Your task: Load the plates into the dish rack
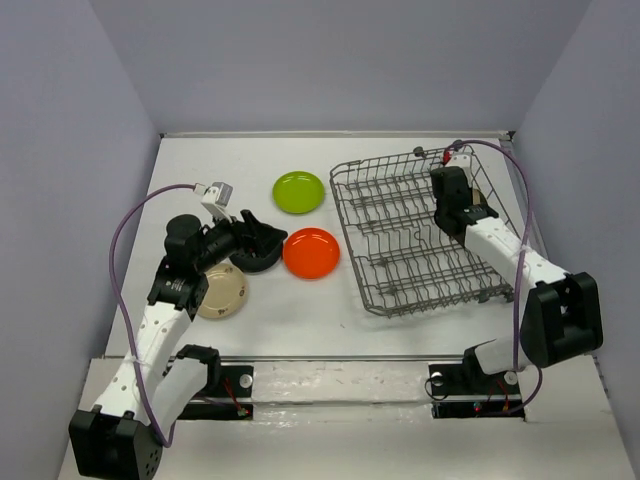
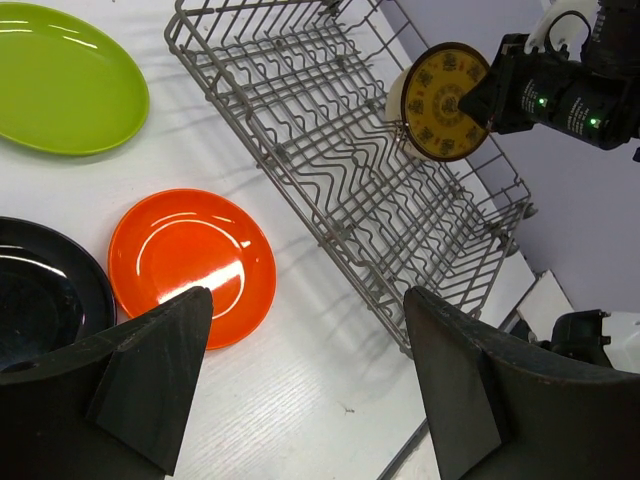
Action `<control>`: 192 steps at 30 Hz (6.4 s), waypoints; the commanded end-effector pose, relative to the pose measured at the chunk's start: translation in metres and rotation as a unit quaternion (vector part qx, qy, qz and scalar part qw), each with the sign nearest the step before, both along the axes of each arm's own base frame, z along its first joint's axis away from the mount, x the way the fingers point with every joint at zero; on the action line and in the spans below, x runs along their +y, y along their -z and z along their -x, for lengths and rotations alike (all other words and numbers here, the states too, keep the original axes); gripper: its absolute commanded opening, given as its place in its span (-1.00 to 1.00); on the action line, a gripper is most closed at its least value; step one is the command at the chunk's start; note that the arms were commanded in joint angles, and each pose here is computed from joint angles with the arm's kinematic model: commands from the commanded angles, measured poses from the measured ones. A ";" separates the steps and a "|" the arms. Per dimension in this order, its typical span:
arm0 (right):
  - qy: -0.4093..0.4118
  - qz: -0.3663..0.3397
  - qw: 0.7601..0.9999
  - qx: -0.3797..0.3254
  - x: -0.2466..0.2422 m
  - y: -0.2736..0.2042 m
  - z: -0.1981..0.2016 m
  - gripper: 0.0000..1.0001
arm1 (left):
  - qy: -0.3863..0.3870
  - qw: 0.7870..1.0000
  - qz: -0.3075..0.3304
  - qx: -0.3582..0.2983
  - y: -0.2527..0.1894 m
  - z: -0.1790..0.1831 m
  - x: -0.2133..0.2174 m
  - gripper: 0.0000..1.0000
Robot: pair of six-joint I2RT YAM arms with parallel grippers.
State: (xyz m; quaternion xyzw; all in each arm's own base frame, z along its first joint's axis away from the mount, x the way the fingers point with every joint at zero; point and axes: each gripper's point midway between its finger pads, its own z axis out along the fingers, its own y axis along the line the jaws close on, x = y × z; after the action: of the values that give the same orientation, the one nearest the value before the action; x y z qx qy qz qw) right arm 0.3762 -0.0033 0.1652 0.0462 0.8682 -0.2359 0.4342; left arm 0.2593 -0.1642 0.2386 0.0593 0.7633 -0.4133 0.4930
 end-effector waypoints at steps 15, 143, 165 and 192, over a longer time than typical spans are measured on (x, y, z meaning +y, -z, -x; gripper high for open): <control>-0.068 -0.008 0.995 0.079 0.018 0.050 -0.014 -0.86 | -0.009 0.999 -0.005 -0.032 -0.021 -0.007 0.003 0.76; -0.201 0.124 0.961 0.142 0.085 0.017 -0.017 -0.86 | -0.057 0.998 0.006 -0.031 -0.035 -0.035 0.010 0.73; 0.068 0.019 0.995 0.069 0.006 0.036 0.017 -0.86 | -0.048 0.999 0.011 -0.018 -0.029 -0.036 0.005 0.73; 0.076 -0.038 0.996 0.025 0.007 0.018 0.023 -0.12 | -0.080 0.997 -0.015 0.009 -0.014 -0.051 0.012 0.74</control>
State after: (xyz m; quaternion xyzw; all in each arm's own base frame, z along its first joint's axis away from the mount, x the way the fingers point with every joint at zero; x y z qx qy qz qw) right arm 0.3442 -0.0007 0.1201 0.1042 0.8935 -0.2598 0.3510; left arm 0.3070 -0.1518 0.2393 -0.0101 0.7854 -0.3667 0.4986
